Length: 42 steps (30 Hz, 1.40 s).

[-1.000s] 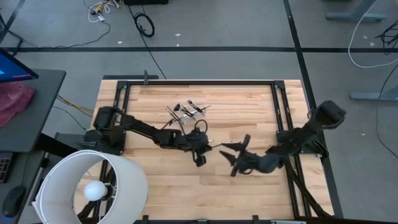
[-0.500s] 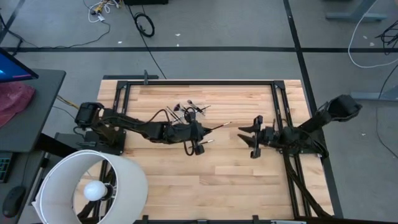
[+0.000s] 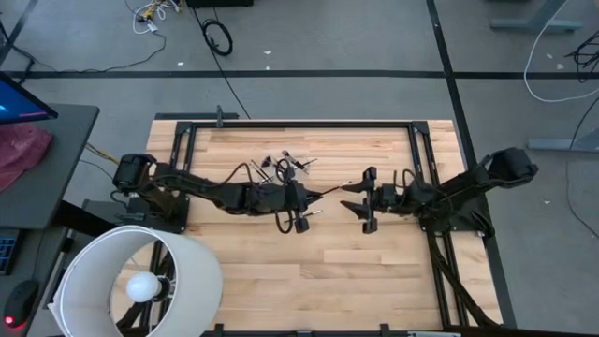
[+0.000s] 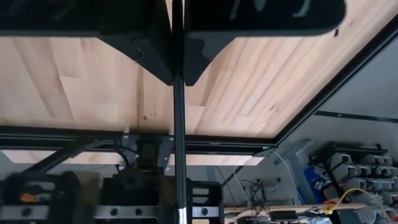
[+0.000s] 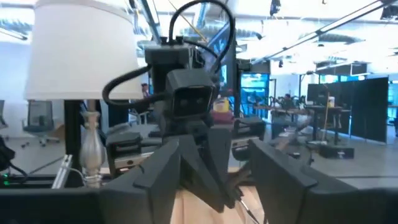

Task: Put items in baskets/containers
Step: Put the black eyeshadow brush into the transparent organizer

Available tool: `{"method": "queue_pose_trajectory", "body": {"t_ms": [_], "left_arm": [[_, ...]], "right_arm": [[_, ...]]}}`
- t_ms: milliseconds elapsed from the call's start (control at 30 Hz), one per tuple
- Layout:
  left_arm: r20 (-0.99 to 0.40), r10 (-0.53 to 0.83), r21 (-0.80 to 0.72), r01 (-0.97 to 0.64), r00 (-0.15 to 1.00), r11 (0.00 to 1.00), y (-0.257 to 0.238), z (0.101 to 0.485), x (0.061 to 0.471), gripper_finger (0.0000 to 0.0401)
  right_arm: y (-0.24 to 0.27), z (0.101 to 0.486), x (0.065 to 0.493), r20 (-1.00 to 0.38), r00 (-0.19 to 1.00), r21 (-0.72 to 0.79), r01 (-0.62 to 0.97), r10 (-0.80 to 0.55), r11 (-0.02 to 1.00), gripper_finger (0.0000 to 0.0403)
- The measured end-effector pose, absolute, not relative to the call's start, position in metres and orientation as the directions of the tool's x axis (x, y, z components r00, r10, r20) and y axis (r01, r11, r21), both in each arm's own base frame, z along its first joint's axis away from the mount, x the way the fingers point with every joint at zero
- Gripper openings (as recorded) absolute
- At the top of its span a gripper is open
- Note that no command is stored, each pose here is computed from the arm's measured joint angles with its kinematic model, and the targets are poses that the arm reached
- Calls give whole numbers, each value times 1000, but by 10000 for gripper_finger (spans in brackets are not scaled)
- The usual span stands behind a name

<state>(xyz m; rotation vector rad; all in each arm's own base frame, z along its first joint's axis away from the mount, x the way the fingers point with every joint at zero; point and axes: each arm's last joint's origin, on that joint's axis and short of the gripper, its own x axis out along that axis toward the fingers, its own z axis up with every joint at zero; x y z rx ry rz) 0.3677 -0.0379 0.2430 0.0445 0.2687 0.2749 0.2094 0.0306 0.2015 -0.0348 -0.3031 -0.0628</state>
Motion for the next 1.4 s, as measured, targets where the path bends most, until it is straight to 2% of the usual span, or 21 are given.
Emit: {"method": "queue_pose_trajectory", "body": {"t_ms": [233, 433, 633, 800, 967, 1167, 1400], "left_arm": [[-266, 273, 98, -256, 925, 962, -39, 242, 367, 31], [-261, 323, 130, -298, 910, 946, -38, 242, 367, 14], [-234, 338, 136, -314, 911, 940, -38, 244, 367, 20], [-230, 366, 151, -339, 902, 929, -37, 245, 367, 19], [-237, 310, 152, -280, 921, 948, -40, 244, 367, 13], [-249, 306, 135, -280, 919, 950, -41, 243, 367, 28], [-250, 307, 133, -281, 918, 950, -40, 243, 367, 13]], "right_arm": [[27, 200, 221, 264, 962, -60, 90, -71, 994, 229], [29, 197, 222, 232, 972, -28, 32, -25, 999, 226], [27, 190, 224, 158, 986, -4, 48, -47, 999, 220], [27, 190, 224, 164, 986, -32, 46, -40, 998, 220], [17, 196, 223, 216, 964, -12, 159, -153, 987, 220], [13, 207, 221, 337, 940, -11, 71, -63, 997, 220], [13, 204, 222, 302, 952, 20, 55, -58, 998, 202]]}}
